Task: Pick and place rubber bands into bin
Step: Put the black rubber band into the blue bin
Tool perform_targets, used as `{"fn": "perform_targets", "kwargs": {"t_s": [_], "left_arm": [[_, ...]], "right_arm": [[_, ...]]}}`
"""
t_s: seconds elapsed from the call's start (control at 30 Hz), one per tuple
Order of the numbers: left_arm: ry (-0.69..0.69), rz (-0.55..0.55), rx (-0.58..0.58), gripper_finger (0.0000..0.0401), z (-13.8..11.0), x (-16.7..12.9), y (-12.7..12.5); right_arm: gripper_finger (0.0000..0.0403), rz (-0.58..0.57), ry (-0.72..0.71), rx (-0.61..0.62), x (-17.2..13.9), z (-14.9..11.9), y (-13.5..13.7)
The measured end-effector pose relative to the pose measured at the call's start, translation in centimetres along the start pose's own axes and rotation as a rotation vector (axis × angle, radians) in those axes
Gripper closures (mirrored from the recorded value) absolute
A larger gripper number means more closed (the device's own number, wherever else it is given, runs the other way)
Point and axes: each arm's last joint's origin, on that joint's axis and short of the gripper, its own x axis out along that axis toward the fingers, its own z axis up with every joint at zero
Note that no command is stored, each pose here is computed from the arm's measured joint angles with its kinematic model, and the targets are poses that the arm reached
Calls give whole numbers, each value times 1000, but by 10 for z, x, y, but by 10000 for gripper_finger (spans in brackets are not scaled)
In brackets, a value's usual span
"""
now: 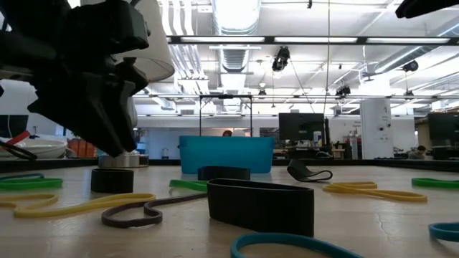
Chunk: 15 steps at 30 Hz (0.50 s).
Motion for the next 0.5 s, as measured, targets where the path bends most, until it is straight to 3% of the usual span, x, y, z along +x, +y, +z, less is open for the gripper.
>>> {"fn": "perform_targets", "kwargs": {"t_s": [0.5], "left_arm": [[71, 60, 0, 300, -8, 27, -7]], "right_arm": [[346, 4, 0, -40, 0, 0, 0]]}}
